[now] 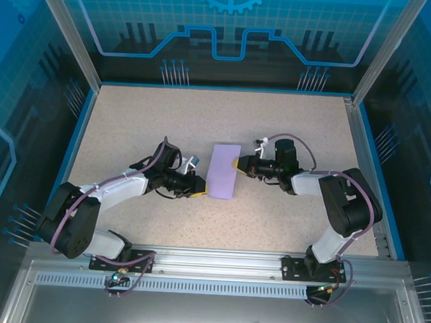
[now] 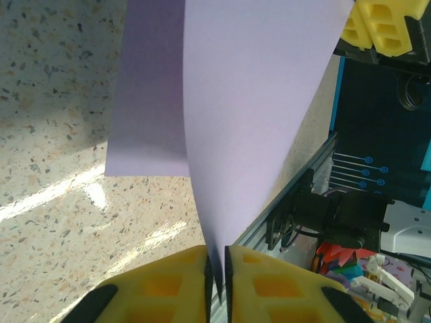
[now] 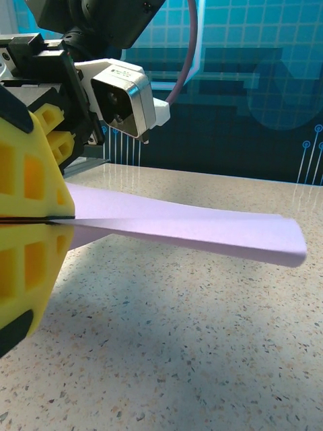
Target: Fold a paper plane with a square sheet of paper (pick it up from the middle)
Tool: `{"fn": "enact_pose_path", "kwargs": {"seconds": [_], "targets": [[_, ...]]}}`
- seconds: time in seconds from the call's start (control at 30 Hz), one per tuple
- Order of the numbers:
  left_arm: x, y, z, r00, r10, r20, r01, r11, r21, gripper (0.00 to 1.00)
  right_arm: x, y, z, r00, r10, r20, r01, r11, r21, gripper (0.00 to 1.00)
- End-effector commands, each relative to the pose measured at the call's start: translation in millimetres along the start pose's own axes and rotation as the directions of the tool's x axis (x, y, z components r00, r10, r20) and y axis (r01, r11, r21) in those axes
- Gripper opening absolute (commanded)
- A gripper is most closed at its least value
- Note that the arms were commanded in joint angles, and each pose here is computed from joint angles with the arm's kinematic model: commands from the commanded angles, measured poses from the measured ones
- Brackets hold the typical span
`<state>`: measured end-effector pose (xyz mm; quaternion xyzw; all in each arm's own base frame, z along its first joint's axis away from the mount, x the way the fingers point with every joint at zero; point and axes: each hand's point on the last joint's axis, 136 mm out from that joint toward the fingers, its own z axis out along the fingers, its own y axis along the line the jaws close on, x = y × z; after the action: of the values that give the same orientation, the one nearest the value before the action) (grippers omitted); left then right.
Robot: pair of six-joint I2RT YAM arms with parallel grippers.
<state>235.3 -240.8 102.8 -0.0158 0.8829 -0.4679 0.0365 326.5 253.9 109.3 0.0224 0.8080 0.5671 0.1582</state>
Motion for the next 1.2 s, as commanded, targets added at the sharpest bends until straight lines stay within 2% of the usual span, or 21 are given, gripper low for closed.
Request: {"fn": "enact_pose_path", "kwargs": {"seconds": [0.0,0.4,0.53,0.67,0.9,1.17], "targets": [[-3,-3,-1,1.0,0.019,-0.008,-0.019,1.0,-0.005,0.14,3,-9,-2,1.0,-0.002,-0.009,0.002,1.0,0.009,0.08],[-8,2,10,0.998,-0.003,-0.058,0.001,0.999,-0.046,0.1,15,-36,15,0.998,-0.012,-0.063,0.018,0.996,0.086,0.13],[-8,3,19,0.995,0.002,-0.101,-0.009,0.998,-0.067,0.1,19,-45,16,0.997,-0.024,-0.08,0.035,0.99,0.137,0.24],[-10,5,25,0.992,0.007,-0.124,-0.019,0.995,-0.097,0.1,21,-52,11,0.994,-0.042,-0.097,0.062,0.976,0.211,0.27],[-14,8,38,0.988,-0.014,-0.153,-0.005,0.992,-0.125,0.11,22,-69,-10,0.987,-0.076,-0.142,0.13,0.9,0.417,0.48],[-22,5,50,0.984,-0.021,-0.18,-0.005,0.99,-0.144,0.11,17,-71,-35,0.974,-0.14,-0.178,0.218,0.795,0.567,0.53]]}}
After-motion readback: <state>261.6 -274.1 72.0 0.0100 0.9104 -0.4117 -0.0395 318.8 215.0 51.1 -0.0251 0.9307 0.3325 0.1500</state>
